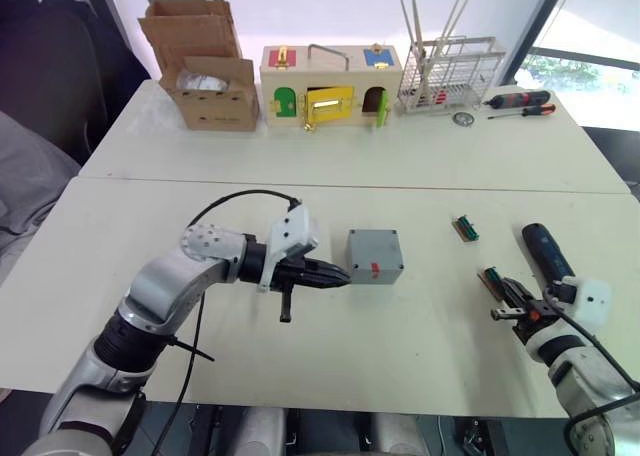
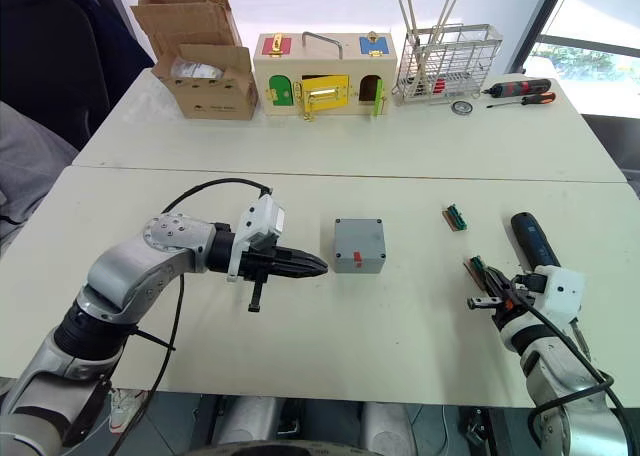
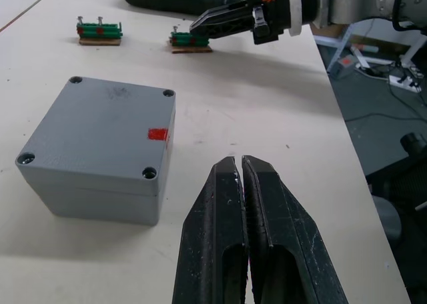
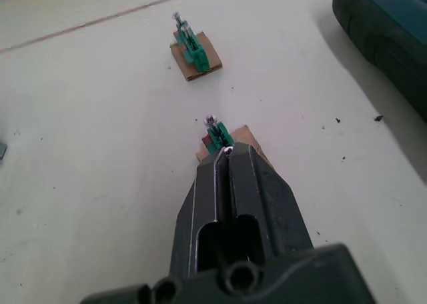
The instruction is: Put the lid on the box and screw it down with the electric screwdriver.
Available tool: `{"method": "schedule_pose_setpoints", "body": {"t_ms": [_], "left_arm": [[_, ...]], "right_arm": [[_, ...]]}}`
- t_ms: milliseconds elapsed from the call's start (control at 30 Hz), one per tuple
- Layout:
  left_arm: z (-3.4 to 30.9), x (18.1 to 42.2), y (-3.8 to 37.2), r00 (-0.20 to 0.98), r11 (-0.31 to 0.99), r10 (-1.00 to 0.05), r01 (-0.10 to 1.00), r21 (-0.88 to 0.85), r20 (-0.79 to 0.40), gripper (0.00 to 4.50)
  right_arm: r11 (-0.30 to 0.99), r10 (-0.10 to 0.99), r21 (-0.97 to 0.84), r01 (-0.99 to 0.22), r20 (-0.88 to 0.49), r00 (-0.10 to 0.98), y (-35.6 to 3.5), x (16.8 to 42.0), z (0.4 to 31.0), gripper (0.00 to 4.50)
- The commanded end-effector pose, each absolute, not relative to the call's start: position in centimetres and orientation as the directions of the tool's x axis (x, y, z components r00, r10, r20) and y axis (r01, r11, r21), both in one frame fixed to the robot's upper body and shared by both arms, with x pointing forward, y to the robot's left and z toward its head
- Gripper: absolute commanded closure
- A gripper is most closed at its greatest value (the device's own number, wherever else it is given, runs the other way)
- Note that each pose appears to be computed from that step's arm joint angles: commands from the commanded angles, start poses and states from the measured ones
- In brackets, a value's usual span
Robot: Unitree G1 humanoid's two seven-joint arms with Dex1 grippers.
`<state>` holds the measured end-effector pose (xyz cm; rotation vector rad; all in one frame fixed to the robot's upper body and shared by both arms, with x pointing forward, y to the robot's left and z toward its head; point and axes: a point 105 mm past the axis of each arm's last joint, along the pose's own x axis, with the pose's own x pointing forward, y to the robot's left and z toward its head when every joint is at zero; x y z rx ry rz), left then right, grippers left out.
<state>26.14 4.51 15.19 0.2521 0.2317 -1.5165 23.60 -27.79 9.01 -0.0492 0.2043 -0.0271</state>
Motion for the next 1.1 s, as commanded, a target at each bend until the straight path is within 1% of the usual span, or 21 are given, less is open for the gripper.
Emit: {"method": "schedule_pose_setpoints", "body": {"t_ms": [33, 167, 200, 267, 333, 400, 500, 533, 567, 733, 833, 967, 1100], "left_arm": [[15.9, 26.6, 4.7, 0.050, 0.041, -0.959, 0.998, 0.039, -0.278, 4.40], [15.9, 27.2, 5.1, 0.067, 0.060, -0.960, 0.998, 0.032, -0.273, 4.40], [15.9, 27.4, 5.3, 0.076, 0.070, -0.959, 0.997, 0.032, -0.272, 4.40], [15.9, 27.9, 5.8, 0.103, 0.098, -0.955, 0.995, 0.032, -0.278, 4.40], [15.9, 28.3, 6.4, 0.129, 0.126, -0.950, 0.992, 0.030, -0.285, 4.40], [15.9, 28.4, 6.8, 0.143, 0.141, -0.947, 0.990, 0.027, -0.289, 4.40], [15.8, 28.5, 8.0, 0.196, 0.203, -0.937, 0.979, 0.007, -0.290, 4.40], [15.8, 28.5, 8.3, 0.214, 0.224, -0.932, 0.975, 0.001, -0.291, 4.40], [15.7, 28.5, 8.5, 0.227, 0.239, -0.929, 0.971, -0.003, -0.291, 4.40], [15.3, 28.4, 9.1, 0.281, 0.298, -0.914, 0.955, -0.013, -0.294, 4.40], [15.3, 28.2, 9.2, 0.299, 0.316, -0.909, 0.949, -0.013, -0.291, 4.40], [15.2, 27.8, 9.2, 0.309, 0.326, -0.906, 0.945, -0.013, -0.290, 4.40], [15.1, 27.5, 9.2, 0.314, 0.333, -0.904, 0.943, -0.015, -0.289, 4.40]], "right_arm": [[0.997, -0.027, -0.071, 0.021, -0.084, 0.996, -27.4, 23.4, 12.4, 4.46], [0.996, -0.035, -0.084, 0.031, -0.043, 0.998, -27.3, 23.2, 13.9, 4.46], [0.996, -0.021, -0.091, 0.019, -0.027, 0.999, -27.0, 23.3, 14.6, 4.46], [0.991, 0.077, -0.108, -0.076, 0.002, 0.997, -25.2, 24.1, 16.1, 4.46], [0.971, 0.210, -0.117, -0.208, 0.007, 0.978, -22.6, 25.0, 17.1, 4.46], [0.954, 0.279, -0.116, -0.278, -0.001, 0.960, -21.2, 25.5, 17.5, 4.46], [0.873, 0.482, -0.087, -0.480, -0.001, 0.876, -16.6, 27.6, 18.0, 4.46], [0.847, 0.526, -0.084, -0.524, -0.004, 0.850, -15.4, 28.3, 17.9, 4.46], [0.835, 0.546, -0.073, -0.546, -0.012, 0.838, -14.9, 28.7, 17.7, 4.46], [0.795, 0.600, -0.071, -0.602, -0.051, 0.798, -13.8, 30.5, 16.5, 4.46], [0.784, 0.614, -0.071, -0.617, -0.059, 0.787, -13.7, 31.1, 16.2, 4.46], [0.784, 0.614, -0.070, -0.617, -0.065, 0.787, -14.1, 31.4, 15.9, 4.46], [0.796, 0.599, -0.062, -0.602, -0.062, 0.798, -15.0, 31.2, 16.0, 4.46]]}}
